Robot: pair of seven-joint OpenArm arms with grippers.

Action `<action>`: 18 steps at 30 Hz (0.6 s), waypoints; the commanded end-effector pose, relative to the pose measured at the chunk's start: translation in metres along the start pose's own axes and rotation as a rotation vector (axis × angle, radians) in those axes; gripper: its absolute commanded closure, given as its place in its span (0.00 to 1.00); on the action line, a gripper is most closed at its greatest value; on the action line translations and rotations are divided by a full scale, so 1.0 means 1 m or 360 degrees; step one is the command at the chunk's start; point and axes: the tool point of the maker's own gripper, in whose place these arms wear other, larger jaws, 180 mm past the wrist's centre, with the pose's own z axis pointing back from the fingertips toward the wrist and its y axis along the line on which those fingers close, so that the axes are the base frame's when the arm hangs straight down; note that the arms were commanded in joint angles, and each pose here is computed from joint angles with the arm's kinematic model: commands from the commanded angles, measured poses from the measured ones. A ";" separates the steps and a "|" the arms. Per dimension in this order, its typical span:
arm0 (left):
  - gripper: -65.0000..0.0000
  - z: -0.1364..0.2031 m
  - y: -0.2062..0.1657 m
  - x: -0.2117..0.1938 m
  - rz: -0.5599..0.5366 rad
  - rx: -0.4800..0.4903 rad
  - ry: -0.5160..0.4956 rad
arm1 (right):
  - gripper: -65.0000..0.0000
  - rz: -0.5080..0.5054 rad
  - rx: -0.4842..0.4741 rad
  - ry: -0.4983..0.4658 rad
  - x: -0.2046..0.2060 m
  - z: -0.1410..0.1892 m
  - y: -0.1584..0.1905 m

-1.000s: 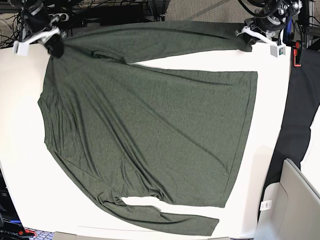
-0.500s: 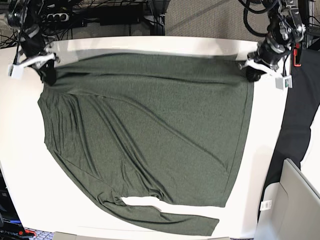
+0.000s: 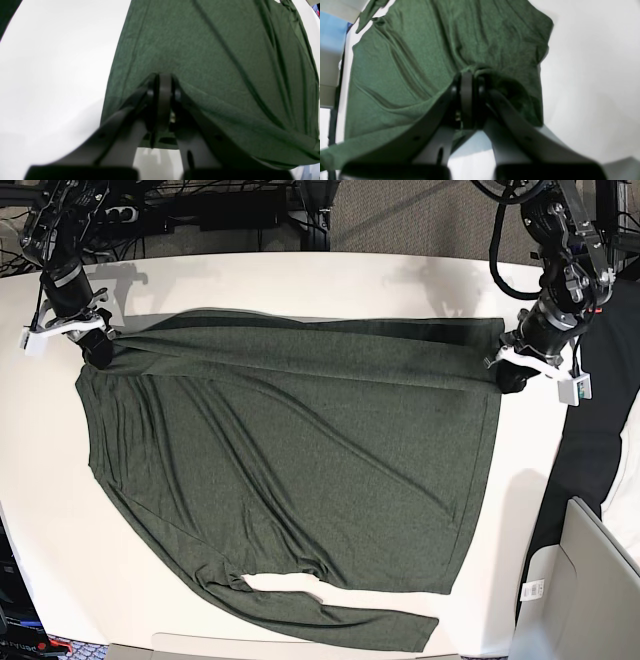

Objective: Fold the T-shirt properly
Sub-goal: 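Lower both grippers and lay the shoulder edge back on the table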

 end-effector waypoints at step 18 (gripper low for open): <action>0.70 -0.019 0.027 -0.031 0.0129 0.0063 0.0237 | 0.93 -0.0025 0.0046 -0.0063 0.004 0.002 0.010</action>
